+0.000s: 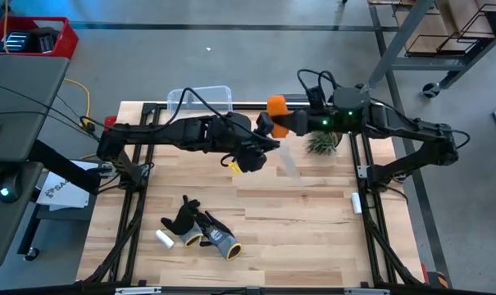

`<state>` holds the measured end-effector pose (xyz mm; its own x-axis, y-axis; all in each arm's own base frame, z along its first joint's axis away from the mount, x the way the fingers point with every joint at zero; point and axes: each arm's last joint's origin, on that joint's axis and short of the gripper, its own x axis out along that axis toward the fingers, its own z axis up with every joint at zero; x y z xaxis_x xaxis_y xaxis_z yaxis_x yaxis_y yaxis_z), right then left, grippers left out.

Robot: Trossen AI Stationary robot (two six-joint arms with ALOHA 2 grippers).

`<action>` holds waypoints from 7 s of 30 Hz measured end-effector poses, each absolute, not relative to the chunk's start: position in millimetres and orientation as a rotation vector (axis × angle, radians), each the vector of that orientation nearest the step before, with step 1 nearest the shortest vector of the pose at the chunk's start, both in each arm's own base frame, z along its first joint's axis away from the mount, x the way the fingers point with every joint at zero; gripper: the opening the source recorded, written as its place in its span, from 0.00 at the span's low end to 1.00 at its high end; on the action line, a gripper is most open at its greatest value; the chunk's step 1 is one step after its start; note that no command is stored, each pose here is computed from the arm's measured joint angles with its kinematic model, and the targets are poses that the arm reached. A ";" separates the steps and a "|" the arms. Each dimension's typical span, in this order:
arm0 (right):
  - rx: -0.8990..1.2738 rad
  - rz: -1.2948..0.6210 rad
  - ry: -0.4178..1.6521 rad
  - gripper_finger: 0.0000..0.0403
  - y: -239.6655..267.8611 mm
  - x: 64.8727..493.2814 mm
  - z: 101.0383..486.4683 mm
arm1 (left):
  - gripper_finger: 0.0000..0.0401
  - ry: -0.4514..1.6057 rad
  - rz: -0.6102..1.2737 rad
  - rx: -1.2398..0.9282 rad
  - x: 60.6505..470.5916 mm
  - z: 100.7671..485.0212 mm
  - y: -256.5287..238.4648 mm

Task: Roll bandage
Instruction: Put the rolled orange bandage into the transparent zip bag

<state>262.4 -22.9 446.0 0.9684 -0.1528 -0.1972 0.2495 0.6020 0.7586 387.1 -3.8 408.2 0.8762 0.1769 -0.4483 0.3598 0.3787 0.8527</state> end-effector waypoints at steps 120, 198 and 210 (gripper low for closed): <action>0.105 0.006 0.839 0.55 -16.1 231.3 394.0 | 0.00 0.458 0.124 1.242 444.9 373.6 -11.6; -0.557 0.187 1.083 0.02 -22.2 195.8 446.0 | 0.00 0.433 0.282 1.414 441.6 393.6 -16.9; -0.525 0.499 0.976 0.01 -6.8 231.6 432.1 | 0.00 0.373 0.215 1.346 442.1 393.9 -5.9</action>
